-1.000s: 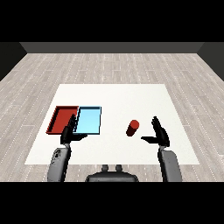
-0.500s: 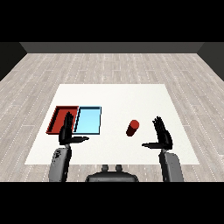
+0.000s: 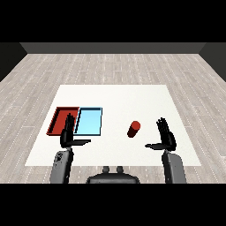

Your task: Pick the red can and put it in the red box

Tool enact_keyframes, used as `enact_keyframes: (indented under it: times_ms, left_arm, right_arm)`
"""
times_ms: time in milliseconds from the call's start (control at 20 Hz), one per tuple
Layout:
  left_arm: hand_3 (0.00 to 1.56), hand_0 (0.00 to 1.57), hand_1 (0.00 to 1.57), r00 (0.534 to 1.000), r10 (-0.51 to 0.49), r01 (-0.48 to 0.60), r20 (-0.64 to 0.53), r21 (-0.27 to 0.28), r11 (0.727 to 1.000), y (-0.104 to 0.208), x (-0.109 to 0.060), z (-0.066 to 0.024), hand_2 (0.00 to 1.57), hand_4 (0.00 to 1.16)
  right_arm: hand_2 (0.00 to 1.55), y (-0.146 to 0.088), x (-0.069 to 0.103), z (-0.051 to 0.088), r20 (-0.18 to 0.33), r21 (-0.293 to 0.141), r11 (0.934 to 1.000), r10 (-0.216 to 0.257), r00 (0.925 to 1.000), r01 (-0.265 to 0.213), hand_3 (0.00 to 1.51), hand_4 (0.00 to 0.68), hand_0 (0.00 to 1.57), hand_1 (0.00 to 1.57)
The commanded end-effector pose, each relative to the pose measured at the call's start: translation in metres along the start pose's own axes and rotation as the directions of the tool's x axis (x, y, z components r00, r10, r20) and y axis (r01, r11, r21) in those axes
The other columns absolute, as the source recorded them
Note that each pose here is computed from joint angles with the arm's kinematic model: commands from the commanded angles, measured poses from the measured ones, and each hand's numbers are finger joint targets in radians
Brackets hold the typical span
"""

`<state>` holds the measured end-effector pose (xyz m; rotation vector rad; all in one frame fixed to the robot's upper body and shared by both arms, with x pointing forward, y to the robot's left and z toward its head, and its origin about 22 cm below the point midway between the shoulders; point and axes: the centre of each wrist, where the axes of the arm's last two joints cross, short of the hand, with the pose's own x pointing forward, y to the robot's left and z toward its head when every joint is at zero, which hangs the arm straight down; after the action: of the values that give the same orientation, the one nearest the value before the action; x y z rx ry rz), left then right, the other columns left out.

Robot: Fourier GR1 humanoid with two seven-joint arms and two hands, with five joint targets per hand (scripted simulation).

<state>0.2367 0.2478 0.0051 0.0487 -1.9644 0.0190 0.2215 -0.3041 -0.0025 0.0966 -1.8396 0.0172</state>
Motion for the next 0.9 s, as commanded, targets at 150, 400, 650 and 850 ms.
enact_keyframes:
  times_ms: [150, 400, 650, 850]
  left_arm:
    - [0.0, 0.0, 0.0, 1.0, -0.007, 0.007, -0.003, -0.007, 1.0, 0.005, -0.002, 0.0056, 0.0, 0.0]
    - [0.0, 0.0, 0.0, 1.0, -0.025, 0.025, 0.01, 0.012, 1.0, 0.001, -0.003, -0.0001, 0.0, 0.0]
    - [0.0, 0.0, 0.0, 1.0, -0.004, 0.004, 0.002, 0.003, 1.0, 0.014, -0.003, 0.0058, 0.0, 0.0]
    - [0.0, 0.0, 0.0, 1.0, 0.011, -0.011, -0.003, 0.009, 1.0, -0.006, -0.015, -0.0119, 0.0, 0.0]
  right_arm:
    - [0.0, -0.012, -0.021, -0.012, -0.007, -0.014, 0.9993, -0.034, 0.9994, 0.034, 0.0, 0.0, 0.0, 0.0]
    - [0.0, 0.004, -0.021, -0.004, -0.033, -0.001, 1.0, 0.0, 0.9994, 0.0, 0.0, 0.0, 0.0, 0.0]
    - [0.0, 0.012, -0.034, -0.033, -0.027, 0.014, 0.997, -0.075, 0.9968, 0.076, 0.0, 0.0, 0.0, 0.0]
    - [0.0, 0.027, -0.035, -0.045, -0.053, -0.017, 0.9938, -0.111, 0.9924, 0.11, 0.0, 0.0, 0.0, 0.0]
